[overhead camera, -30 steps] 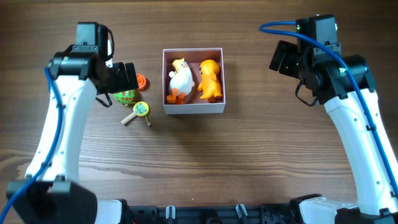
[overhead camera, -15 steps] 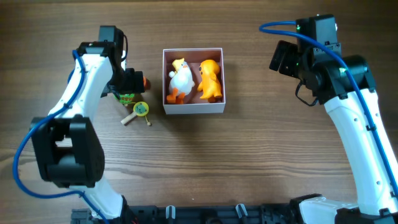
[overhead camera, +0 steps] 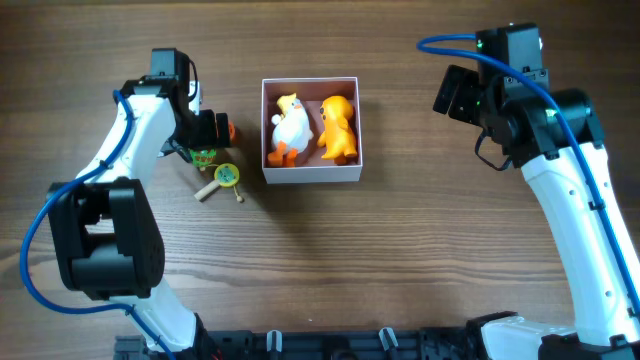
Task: Pack container
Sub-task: 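Grasp the green numbered ball with the left gripper and drop it into the box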
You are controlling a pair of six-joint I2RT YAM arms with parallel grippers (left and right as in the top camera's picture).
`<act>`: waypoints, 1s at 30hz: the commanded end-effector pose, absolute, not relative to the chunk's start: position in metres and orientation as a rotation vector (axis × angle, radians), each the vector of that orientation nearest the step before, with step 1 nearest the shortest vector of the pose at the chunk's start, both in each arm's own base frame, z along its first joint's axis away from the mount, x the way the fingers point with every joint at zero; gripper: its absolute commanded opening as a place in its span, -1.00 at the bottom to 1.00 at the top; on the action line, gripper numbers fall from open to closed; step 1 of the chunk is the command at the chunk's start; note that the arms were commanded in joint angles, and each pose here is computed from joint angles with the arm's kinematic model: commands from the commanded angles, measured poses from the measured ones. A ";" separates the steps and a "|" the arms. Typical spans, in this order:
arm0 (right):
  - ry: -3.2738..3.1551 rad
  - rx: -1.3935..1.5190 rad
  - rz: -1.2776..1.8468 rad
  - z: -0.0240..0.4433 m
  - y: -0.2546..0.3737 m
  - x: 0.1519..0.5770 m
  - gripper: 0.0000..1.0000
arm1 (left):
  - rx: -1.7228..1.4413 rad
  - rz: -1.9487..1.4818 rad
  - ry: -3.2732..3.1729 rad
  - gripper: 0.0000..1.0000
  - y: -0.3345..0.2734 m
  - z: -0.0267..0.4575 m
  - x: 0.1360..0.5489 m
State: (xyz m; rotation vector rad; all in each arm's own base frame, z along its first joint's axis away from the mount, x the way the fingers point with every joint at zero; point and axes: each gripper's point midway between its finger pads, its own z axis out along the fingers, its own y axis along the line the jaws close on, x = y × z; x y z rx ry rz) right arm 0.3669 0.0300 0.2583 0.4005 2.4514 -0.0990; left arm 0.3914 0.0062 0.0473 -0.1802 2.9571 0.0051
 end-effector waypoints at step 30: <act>2.437 0.398 -0.116 0.263 0.028 0.367 1.00 | -0.191 0.173 2.937 -0.92 0.028 0.036 0.387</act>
